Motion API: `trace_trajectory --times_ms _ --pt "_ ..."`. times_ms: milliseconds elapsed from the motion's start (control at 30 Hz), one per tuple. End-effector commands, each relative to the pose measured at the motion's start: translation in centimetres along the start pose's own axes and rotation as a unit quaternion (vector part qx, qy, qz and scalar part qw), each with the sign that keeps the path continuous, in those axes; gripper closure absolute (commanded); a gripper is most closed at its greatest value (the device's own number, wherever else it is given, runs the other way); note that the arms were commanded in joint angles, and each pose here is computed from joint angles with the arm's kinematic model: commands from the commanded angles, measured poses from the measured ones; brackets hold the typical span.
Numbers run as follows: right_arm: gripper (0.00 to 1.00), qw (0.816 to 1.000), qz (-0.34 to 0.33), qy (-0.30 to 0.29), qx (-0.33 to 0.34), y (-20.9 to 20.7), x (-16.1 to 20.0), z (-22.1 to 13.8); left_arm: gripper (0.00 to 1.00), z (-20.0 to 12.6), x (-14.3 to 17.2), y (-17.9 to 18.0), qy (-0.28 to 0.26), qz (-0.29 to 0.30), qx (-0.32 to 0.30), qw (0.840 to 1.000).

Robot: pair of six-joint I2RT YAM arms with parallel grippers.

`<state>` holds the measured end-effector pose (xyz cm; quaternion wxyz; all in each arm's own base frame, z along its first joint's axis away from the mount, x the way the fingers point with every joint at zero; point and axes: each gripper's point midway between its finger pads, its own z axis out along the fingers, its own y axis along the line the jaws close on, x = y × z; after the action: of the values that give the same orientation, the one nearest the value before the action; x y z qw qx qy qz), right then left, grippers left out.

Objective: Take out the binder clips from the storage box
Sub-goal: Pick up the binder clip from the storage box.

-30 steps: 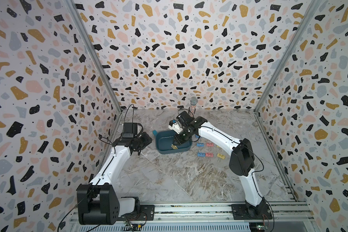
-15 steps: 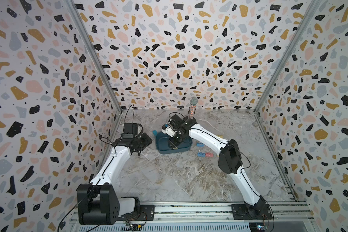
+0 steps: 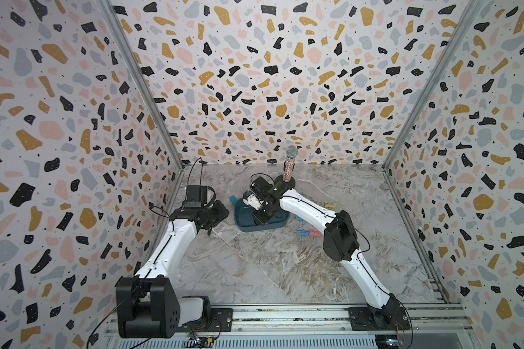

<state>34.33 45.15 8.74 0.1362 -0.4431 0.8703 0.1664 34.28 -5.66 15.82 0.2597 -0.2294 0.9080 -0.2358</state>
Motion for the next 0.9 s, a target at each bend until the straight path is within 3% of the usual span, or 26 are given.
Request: trace_trajectory --times_ms 0,500,867 --pt "0.62 1.0 -0.007 -0.009 0.008 0.3 -0.8 -0.9 0.67 -0.2 0.2 0.0 -0.003 0.01 0.001 1.0" --pt "0.63 1.0 -0.002 0.006 0.023 -0.5 -0.1 0.8 0.67 -0.3 0.3 -0.1 0.0 0.01 0.002 1.0" --pt "0.7 0.999 -0.005 0.013 0.041 -1.2 0.2 1.3 0.67 -0.4 0.4 0.0 0.001 0.012 0.001 1.0"
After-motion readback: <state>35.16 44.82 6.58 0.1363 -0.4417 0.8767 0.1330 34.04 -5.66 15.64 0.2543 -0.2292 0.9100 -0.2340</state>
